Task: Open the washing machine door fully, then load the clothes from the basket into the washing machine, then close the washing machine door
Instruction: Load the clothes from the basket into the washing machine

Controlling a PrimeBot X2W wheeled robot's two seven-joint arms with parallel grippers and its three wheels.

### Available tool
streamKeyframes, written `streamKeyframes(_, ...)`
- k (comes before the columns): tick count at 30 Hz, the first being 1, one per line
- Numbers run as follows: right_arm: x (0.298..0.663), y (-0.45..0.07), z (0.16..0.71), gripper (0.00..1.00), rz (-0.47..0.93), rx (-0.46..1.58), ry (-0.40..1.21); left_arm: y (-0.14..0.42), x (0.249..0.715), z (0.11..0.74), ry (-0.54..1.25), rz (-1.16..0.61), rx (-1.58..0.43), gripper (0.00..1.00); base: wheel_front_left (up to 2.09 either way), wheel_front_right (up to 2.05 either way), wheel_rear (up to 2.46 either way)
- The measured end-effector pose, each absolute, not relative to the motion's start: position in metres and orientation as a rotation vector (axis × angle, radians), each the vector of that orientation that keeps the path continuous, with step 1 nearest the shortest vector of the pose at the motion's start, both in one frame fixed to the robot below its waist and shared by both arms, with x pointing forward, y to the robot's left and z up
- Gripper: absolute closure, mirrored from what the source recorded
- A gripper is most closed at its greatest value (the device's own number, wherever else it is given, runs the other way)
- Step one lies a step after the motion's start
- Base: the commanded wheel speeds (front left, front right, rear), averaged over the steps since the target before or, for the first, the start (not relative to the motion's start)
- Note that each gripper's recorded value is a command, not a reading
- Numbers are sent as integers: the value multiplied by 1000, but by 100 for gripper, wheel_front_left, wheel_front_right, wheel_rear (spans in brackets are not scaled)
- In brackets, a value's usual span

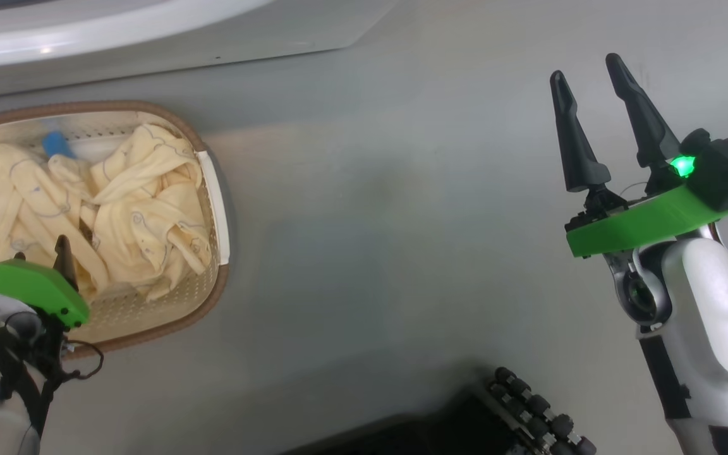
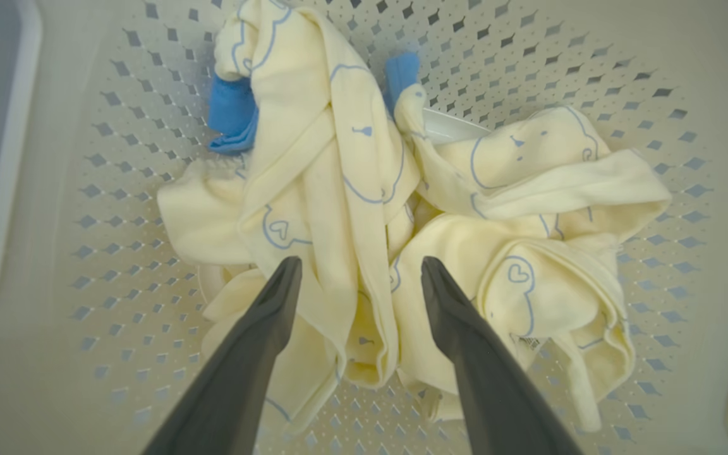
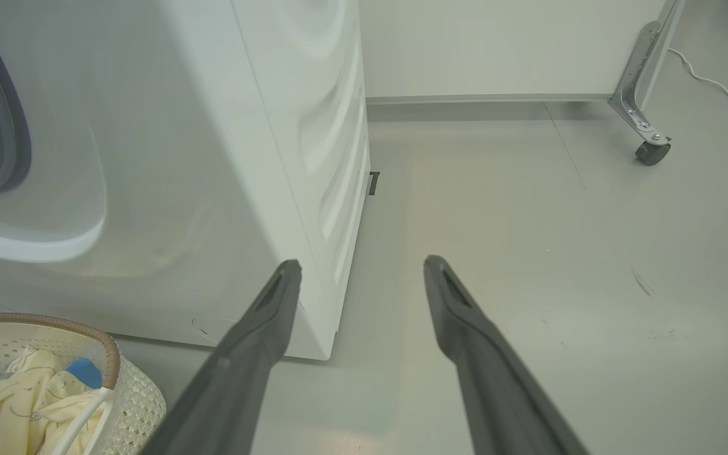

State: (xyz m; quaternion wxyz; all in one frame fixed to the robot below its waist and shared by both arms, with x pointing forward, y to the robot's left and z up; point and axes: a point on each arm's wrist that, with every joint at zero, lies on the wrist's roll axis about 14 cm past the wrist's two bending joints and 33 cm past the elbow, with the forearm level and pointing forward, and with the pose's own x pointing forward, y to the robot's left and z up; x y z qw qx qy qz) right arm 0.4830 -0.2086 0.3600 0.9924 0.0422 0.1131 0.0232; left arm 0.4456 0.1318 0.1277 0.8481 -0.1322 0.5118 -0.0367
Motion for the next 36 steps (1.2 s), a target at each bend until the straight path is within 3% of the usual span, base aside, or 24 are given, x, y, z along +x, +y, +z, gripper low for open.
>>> streamKeyframes(20, 492, -198, 302, 0, 97, 72, 322, 124, 450, 73, 1141, -94, -265, 0, 0, 0, 0)
streamKeyframes(36, 492, -204, 295, 0, 95, 53, 330, 118, 445, 59, 1177, -132, -232, 0, 0, 0, 0)
